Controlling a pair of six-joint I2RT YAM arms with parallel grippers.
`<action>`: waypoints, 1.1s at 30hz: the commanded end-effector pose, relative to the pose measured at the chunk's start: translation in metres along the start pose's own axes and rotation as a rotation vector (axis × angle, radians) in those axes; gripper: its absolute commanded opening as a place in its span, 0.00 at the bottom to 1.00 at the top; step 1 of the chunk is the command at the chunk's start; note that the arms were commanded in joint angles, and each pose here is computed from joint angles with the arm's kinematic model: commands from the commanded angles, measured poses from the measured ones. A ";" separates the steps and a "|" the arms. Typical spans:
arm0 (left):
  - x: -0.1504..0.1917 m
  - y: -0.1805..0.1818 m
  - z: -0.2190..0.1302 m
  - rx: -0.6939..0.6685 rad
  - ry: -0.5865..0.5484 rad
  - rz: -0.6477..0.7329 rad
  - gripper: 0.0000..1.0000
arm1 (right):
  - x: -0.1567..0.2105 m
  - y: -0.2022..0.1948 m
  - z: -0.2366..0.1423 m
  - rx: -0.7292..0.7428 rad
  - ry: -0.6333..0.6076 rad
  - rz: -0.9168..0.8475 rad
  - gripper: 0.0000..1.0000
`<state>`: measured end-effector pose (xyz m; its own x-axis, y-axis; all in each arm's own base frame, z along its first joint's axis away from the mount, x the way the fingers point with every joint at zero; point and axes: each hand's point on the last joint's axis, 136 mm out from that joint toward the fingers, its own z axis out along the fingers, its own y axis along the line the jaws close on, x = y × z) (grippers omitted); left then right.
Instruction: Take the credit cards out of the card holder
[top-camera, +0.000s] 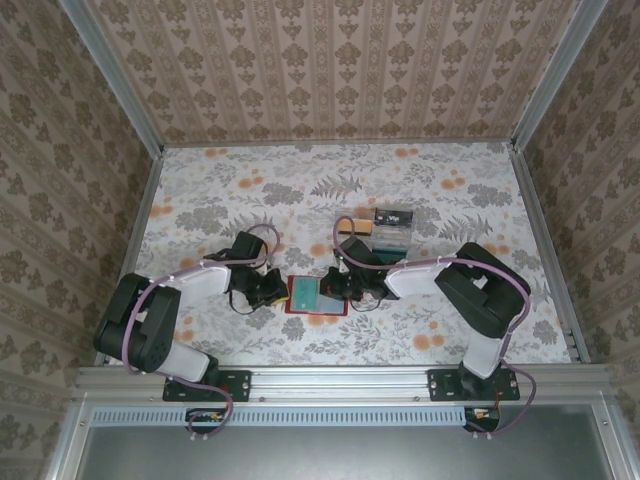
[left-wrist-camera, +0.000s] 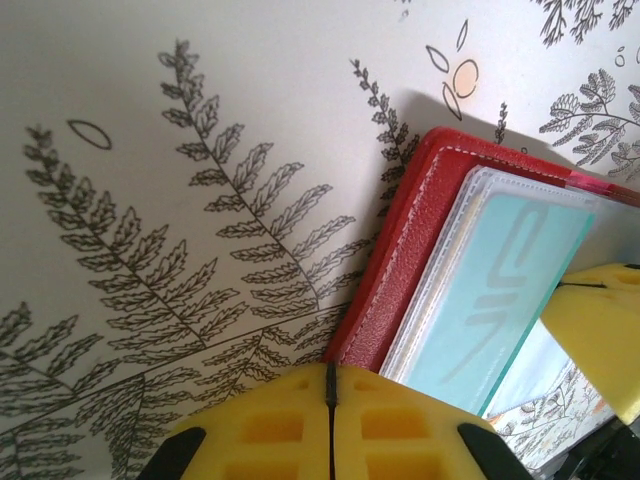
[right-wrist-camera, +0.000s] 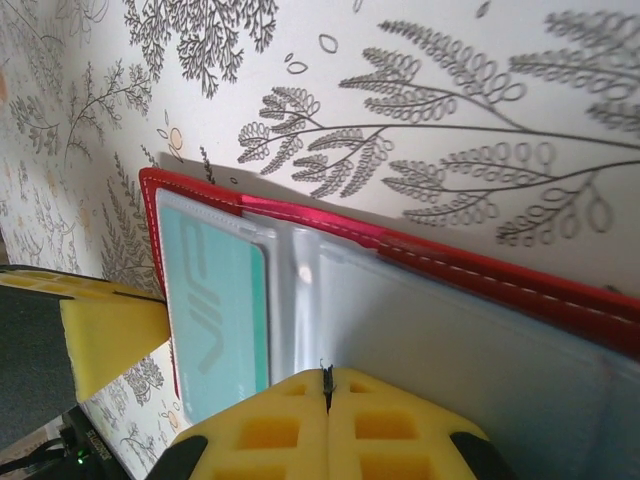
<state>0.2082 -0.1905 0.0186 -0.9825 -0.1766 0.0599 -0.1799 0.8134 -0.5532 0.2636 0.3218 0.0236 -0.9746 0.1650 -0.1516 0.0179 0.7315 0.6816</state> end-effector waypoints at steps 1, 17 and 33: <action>0.008 0.014 0.002 -0.057 0.025 -0.014 0.07 | 0.001 -0.005 -0.010 0.015 -0.003 -0.002 0.00; -0.010 -0.029 -0.027 0.022 -0.041 0.096 0.08 | 0.000 0.026 -0.001 -0.058 0.033 -0.053 0.04; 0.008 -0.014 0.007 -0.013 0.068 0.084 0.07 | 0.010 0.021 0.011 -0.052 0.067 -0.042 0.14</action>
<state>0.2111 -0.2108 0.0301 -0.9950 -0.0868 0.0498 -0.0996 0.8160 -0.5693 0.2597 0.3423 0.0299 -0.9839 0.1066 -0.1436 -0.0260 0.7095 0.7043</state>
